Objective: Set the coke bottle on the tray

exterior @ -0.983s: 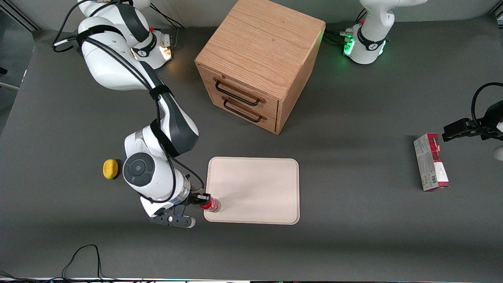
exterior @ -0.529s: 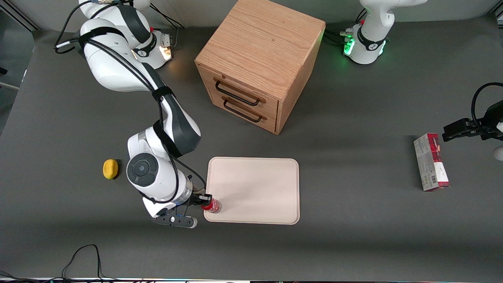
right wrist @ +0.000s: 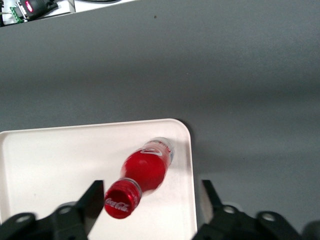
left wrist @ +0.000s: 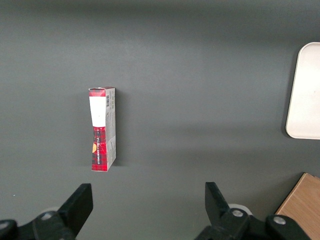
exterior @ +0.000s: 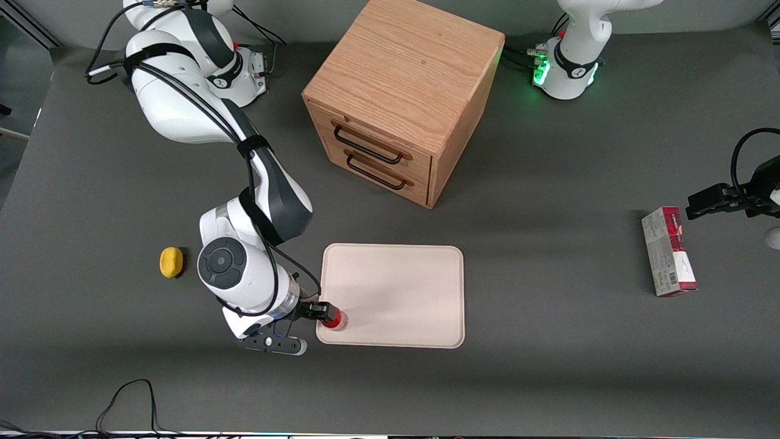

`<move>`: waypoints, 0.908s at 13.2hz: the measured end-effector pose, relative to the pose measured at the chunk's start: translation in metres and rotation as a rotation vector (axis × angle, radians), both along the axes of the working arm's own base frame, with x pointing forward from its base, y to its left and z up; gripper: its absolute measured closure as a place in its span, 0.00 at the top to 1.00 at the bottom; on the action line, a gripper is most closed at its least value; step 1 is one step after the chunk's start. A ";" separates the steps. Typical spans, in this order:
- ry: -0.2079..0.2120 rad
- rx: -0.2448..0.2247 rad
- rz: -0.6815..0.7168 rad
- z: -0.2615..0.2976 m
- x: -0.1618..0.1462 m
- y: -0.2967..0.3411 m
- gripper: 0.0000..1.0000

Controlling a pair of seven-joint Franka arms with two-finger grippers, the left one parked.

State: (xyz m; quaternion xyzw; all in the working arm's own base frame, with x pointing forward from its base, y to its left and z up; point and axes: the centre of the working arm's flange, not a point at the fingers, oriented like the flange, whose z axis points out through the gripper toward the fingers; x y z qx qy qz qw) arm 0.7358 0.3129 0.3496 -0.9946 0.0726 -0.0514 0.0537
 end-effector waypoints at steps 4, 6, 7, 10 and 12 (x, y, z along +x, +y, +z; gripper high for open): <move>0.050 -0.030 0.004 0.031 -0.006 -0.013 1.00; 0.096 -0.063 0.045 0.065 -0.015 -0.040 1.00; 0.111 -0.076 0.081 0.082 -0.022 -0.059 1.00; 0.168 -0.102 0.189 0.122 -0.065 -0.132 1.00; 0.185 -0.117 0.207 0.152 -0.110 -0.177 1.00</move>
